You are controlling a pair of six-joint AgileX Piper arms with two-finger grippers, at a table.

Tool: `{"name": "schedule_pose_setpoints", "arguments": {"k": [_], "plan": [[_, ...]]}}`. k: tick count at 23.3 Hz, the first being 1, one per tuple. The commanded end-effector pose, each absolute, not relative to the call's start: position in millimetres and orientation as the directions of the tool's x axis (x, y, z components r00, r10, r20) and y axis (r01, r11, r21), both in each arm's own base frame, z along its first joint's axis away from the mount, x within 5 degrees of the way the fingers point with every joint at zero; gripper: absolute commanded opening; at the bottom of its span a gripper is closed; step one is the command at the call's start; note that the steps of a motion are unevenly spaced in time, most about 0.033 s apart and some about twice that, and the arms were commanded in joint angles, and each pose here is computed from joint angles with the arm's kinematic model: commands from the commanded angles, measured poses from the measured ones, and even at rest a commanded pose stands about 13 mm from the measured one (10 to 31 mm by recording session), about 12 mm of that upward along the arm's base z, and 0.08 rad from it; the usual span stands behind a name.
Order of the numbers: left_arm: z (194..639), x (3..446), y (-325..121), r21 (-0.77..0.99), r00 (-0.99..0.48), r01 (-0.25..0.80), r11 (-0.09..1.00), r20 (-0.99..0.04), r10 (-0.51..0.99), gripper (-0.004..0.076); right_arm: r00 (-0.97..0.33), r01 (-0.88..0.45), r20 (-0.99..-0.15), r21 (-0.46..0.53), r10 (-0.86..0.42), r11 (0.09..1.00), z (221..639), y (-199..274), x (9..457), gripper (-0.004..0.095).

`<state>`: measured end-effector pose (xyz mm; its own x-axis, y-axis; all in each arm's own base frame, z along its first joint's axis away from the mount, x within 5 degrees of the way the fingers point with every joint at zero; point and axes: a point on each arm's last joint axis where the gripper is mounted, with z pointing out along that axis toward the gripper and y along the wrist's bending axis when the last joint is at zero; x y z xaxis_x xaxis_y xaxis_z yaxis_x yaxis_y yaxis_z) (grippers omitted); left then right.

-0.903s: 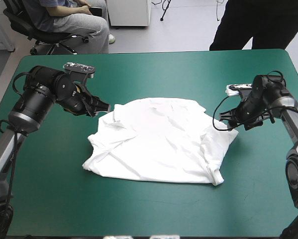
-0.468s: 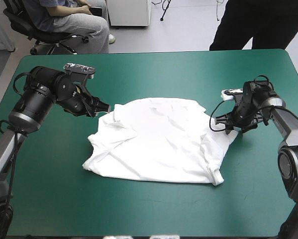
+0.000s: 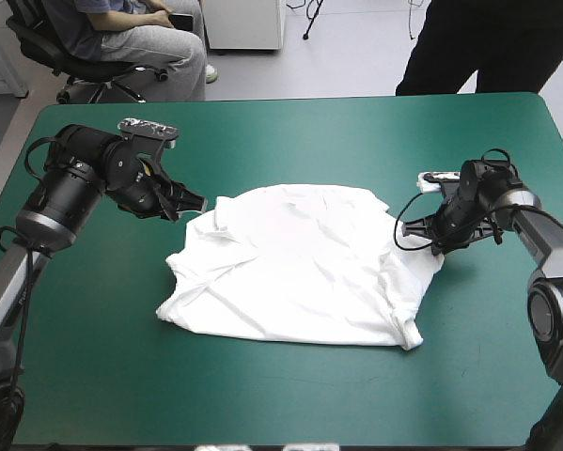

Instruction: Fold the cloth

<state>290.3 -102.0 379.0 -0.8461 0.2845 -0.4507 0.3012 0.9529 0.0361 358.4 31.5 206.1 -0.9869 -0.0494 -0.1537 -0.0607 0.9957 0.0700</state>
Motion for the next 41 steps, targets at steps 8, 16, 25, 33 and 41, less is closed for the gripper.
{"name": "schedule_pose_setpoints", "arguments": {"k": [8,16,25,33,41], "plan": [[395.8,276.5,-95.6,0.037,-0.848,0.287,0.957,-0.455,0.272,0.0341,-0.943,-0.101,-0.327,0.113,-0.058,0.988,272.0,46.4,340.2,-0.0017],[395.8,276.3,-96.2,0.03,-0.849,0.287,0.958,-0.455,0.269,0.0341,-0.855,-0.339,-0.465,0.17,-0.228,0.925,298.7,147.9,326.6,-0.0017],[395.8,276.3,-96.2,0.029,-0.85,0.285,0.958,-0.455,0.266,0.0341,-0.89,-0.407,-0.33,0.267,-0.314,0.874,229.7,213.1,331.5,0.0009],[396.2,275.7,-96.6,0.008,-0.858,0.26,0.966,-0.457,0.235,0.0341,-0.87,-0.465,-0.316,0.277,-0.377,0.841,277.7,214.0,324.8,0.053],[388.0,254.5,-92.2,-0.042,-0.884,0.23,0.972,-0.427,0.191,0.0341,-0.799,-0.476,-0.436,0.037,-0.414,0.879,360.7,166.0,285.3,0.0531]]}}
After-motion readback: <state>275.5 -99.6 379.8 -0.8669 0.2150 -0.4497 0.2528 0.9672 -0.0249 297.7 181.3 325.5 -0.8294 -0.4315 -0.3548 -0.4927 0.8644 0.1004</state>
